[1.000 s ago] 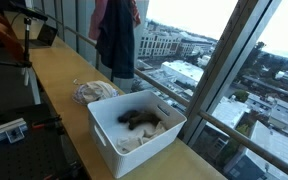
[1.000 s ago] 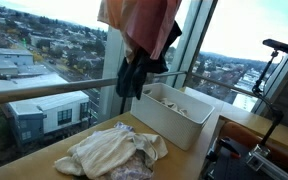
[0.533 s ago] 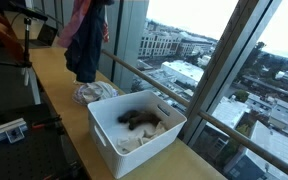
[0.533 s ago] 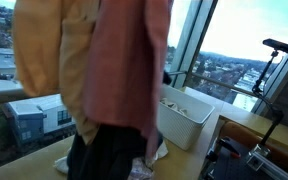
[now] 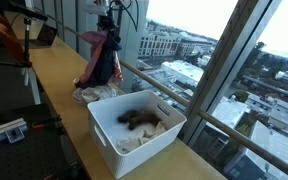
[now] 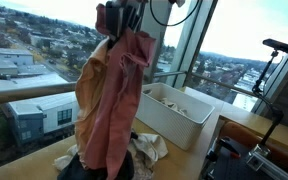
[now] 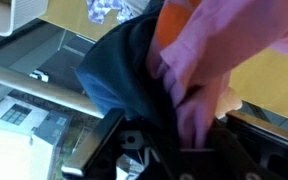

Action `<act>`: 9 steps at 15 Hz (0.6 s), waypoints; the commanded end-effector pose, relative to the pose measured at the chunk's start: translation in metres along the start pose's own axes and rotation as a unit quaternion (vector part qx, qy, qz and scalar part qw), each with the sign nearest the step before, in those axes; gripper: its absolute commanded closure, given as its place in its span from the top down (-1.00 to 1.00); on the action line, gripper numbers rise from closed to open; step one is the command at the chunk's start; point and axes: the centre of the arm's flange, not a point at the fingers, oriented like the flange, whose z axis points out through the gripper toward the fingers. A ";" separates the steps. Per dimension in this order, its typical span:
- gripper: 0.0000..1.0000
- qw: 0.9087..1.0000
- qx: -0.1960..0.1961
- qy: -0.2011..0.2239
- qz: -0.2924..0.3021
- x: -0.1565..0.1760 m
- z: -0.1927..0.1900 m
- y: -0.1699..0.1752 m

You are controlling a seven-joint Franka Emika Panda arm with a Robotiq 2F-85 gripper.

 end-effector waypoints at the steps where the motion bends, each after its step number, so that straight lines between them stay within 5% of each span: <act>1: -0.91 1.000 0.013 -0.025 0.007 -0.021 0.026 -0.009; 2: -0.91 0.999 0.014 -0.035 0.005 -0.027 0.036 -0.014; 4: -0.10 0.999 0.014 -0.050 0.001 -0.037 0.048 -0.021; 6: 0.00 0.998 0.013 -0.059 0.003 -0.041 0.051 -0.017; 9: 0.45 0.998 0.007 -0.058 0.022 -0.040 0.040 0.012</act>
